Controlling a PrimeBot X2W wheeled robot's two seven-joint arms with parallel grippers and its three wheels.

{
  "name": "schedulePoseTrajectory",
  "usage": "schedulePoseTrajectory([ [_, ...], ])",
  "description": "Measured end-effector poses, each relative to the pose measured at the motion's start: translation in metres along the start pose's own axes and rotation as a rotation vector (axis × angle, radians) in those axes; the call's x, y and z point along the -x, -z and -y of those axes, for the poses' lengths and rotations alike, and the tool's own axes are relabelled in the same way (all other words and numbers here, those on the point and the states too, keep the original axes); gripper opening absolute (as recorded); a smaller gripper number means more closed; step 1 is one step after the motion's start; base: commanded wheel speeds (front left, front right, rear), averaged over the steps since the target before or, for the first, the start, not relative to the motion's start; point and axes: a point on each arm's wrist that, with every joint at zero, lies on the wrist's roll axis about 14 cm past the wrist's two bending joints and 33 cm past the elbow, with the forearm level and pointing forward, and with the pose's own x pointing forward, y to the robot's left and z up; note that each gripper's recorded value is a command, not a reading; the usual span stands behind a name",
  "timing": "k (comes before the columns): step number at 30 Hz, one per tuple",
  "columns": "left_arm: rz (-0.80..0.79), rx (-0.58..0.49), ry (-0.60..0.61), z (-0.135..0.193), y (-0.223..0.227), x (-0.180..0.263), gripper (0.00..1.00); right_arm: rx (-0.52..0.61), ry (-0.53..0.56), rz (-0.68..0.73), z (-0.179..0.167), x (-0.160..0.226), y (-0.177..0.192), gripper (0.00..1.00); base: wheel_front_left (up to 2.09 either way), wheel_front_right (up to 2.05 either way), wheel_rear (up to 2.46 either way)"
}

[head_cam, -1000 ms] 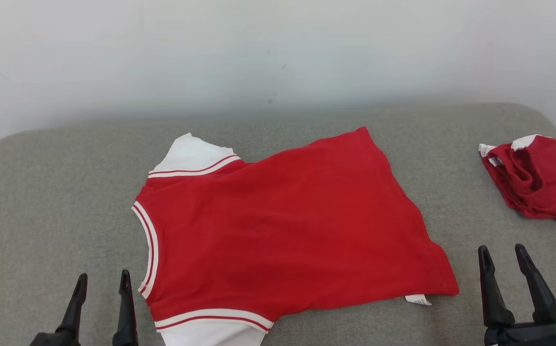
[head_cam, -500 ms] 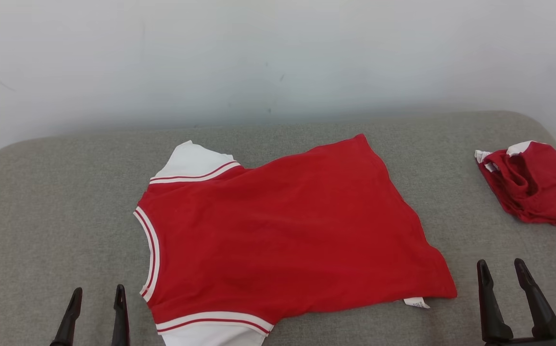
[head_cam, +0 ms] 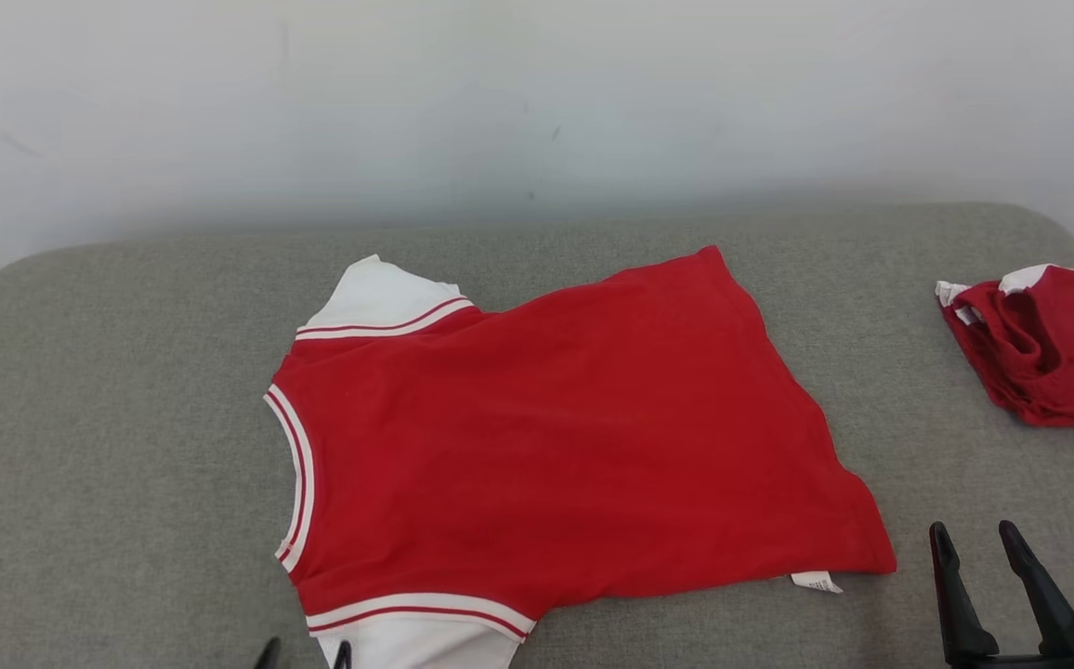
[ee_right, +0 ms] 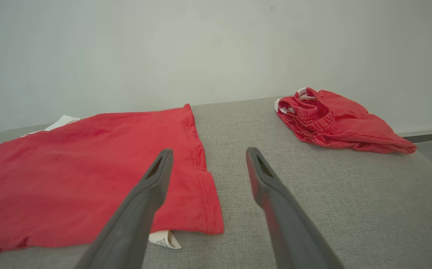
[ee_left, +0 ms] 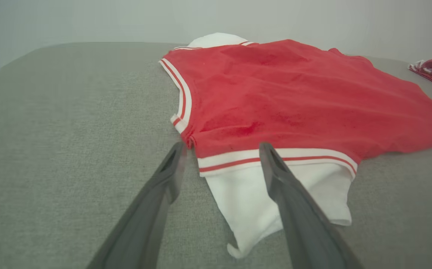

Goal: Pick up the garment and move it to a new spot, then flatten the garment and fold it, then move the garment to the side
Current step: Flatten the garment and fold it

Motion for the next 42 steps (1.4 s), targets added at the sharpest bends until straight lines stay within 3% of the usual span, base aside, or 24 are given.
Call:
schedulePoseTrajectory([
  [14, -0.257, 0.074, 0.047, 0.019, 0.077, 0.013, 1.00, -0.023, 0.013, -0.201, 0.006, -0.025, 0.058, 1.00, 0.00, 0.00, 0.00],
  [29, -0.306, 0.125, 0.085, 0.033, 0.091, -0.007, 1.00, -0.045, 0.015, -0.393, 0.000, -0.035, 0.111, 1.00, 0.00, 0.00, 0.00],
  [30, -0.306, 0.126, 0.088, 0.034, 0.090, -0.007, 0.63, -0.056, 0.019, -0.398, -0.001, -0.036, 0.113, 0.51, 0.00, 0.00, 0.00],
  [31, -0.304, 0.128, 0.090, 0.035, 0.090, -0.008, 0.35, -0.066, 0.020, -0.401, -0.002, -0.037, 0.113, 0.03, 0.00, 0.00, 0.00],
  [32, -0.297, 0.134, 0.092, 0.036, 0.088, -0.009, 0.00, -0.075, 0.022, -0.398, -0.003, -0.038, 0.113, 0.00, 0.00, 0.00, 0.00],
  [38, -0.243, 0.197, 0.109, 0.048, 0.071, -0.017, 0.00, -0.118, 0.003, -0.333, -0.011, -0.048, 0.096, 0.00, 0.00, 0.00, 0.00],
  [39, -0.195, 0.243, 0.101, 0.048, 0.057, -0.022, 0.00, -0.157, 0.006, -0.286, -0.012, -0.052, 0.084, 0.00, 0.00, 0.00, 0.00],
  [42, -0.120, 0.249, 0.121, 0.052, 0.035, -0.031, 0.00, -0.151, -0.013, -0.237, -0.012, -0.054, 0.069, 0.00, 0.00, 0.00, 0.00],
])
